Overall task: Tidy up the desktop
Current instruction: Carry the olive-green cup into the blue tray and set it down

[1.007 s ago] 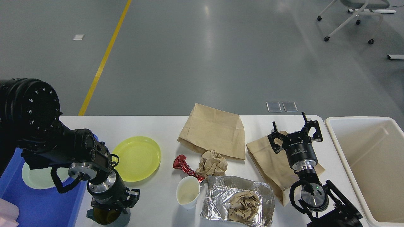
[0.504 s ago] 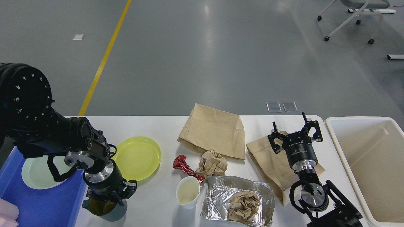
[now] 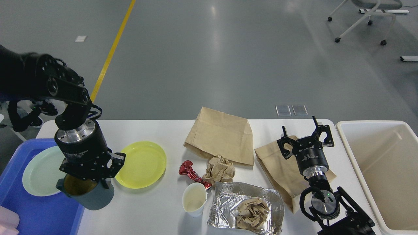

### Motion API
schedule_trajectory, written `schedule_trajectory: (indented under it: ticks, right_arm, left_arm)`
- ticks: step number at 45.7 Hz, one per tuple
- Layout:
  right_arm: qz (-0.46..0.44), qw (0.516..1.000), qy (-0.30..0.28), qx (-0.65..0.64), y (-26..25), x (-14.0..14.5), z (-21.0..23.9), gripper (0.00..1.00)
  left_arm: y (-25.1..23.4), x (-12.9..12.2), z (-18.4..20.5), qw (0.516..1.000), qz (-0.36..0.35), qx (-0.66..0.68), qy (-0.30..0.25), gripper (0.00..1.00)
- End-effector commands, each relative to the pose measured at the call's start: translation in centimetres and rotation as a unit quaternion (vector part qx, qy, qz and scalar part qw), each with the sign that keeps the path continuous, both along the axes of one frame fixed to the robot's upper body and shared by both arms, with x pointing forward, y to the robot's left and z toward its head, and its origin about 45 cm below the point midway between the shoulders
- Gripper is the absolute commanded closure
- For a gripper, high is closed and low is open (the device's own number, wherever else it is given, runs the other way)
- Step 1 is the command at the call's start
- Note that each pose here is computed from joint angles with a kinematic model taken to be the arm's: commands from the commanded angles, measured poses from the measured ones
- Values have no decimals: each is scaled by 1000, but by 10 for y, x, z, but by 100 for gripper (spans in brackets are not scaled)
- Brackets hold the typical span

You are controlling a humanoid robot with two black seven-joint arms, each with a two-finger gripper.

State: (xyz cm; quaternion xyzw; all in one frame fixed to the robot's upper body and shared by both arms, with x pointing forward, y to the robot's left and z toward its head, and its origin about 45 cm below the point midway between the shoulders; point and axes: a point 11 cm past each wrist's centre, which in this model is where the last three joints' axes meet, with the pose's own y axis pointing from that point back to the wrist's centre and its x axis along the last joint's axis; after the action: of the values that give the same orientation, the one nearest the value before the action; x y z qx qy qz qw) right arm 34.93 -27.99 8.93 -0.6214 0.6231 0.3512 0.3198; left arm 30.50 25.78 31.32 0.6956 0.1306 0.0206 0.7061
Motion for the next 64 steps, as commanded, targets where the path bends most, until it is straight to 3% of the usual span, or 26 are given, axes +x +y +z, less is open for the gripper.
schedule_trajectory:
  ticks: [1, 8, 15, 28, 39, 49, 64]
  right_arm:
    - [0, 1000, 0, 0, 0, 0, 0, 0]
    - [-1, 1000, 1, 0, 0, 0, 0, 0]
    - [0, 1000, 0, 0, 0, 0, 0, 0]
    - [0, 1000, 0, 1, 0, 0, 0, 0]
    - [0, 1000, 0, 1, 0, 0, 0, 0]
    - [0, 1000, 1, 0, 0, -1, -1, 0]
    - [0, 1000, 0, 1, 0, 0, 0, 0]
  left_arm:
    - [-7, -4, 43, 1000, -13, 6, -21, 100]
    - [-12, -8, 76, 999, -23, 4, -39, 100]
    - [-5, -6, 74, 999, -12, 6, -44, 100]
    - [93, -3, 16, 998, 51, -6, -27, 100]
    - [168, -14, -51, 998, 61, 20, -13, 100]
    - [182, -22, -104, 999, 52, 4, 0, 100]
    - [198, -32, -144, 999, 34, 28, -1, 100]
